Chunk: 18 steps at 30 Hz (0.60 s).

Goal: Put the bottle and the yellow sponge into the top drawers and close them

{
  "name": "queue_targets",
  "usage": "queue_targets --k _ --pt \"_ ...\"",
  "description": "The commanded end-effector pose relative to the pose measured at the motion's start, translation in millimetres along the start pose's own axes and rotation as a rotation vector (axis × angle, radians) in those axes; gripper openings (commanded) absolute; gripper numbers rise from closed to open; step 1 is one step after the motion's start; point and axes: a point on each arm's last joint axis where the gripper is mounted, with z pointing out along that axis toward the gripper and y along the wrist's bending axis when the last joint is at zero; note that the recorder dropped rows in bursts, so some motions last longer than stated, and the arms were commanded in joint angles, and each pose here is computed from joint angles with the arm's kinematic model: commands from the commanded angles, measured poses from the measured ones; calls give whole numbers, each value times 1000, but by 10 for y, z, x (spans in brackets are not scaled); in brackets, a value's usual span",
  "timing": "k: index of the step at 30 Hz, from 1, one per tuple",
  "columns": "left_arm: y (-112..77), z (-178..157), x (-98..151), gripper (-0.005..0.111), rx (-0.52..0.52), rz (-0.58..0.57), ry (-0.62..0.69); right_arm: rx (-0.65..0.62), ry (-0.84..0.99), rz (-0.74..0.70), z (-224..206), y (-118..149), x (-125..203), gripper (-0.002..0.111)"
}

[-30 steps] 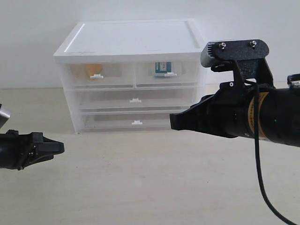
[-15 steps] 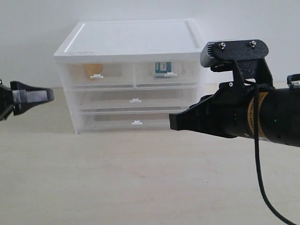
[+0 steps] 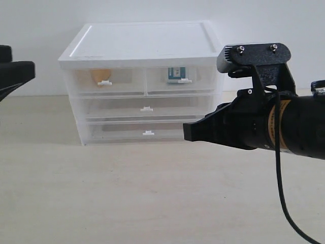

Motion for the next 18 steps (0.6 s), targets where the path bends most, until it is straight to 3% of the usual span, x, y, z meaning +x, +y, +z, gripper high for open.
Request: queue_targets --k 1,10,18 --pt "-33 -261 128 46 -153 26 34 3 -6 3 -21 -13 -4 0" --pt "-277 -714 430 46 -255 29 -16 3 -6 2 -21 -13 -4 0" --pt "-572 -1076 811 46 -300 -39 -180 3 -6 4 -21 -13 -4 0"
